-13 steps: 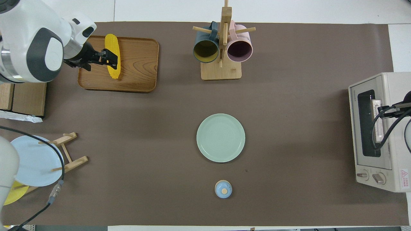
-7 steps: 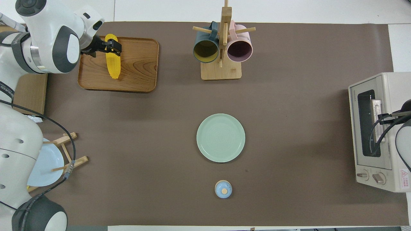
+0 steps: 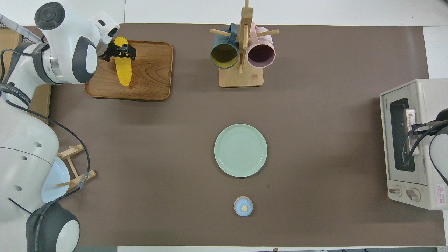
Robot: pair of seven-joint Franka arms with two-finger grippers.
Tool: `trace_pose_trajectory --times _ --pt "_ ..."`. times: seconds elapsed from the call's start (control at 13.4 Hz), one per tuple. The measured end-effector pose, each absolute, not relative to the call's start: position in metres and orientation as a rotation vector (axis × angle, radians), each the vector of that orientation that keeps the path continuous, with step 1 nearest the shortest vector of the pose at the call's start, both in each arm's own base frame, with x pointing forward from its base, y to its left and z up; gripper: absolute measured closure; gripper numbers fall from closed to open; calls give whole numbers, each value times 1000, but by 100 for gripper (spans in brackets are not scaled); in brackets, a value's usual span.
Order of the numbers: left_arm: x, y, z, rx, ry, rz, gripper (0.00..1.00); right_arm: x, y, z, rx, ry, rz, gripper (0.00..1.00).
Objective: Put corn in oven
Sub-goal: 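Grasp the yellow corn on the wooden tray with the left gripper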
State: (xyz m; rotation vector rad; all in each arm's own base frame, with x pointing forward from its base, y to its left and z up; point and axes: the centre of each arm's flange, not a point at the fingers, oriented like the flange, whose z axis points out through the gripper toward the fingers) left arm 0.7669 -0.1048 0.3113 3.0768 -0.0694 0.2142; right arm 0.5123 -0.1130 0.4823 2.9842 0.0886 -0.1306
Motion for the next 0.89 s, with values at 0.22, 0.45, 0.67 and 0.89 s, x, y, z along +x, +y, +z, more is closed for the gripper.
trace_pose_trajectory --times 0.22,0.45,0.67,0.89 --pt "768 -103 311 3076 -67 220 15 513 -113 479 2985 89 -141 99" --pt "769 -102 314 3075 -66 229 44 513 -113 478 2987 89 -142 99" --pt "767 -107 324 3045 -48 191 44 512 -111 473 2995 77 -152 99" --pt "749 -113 404 2995 -16 123 44 513 -106 472 3014 61 -149 99"
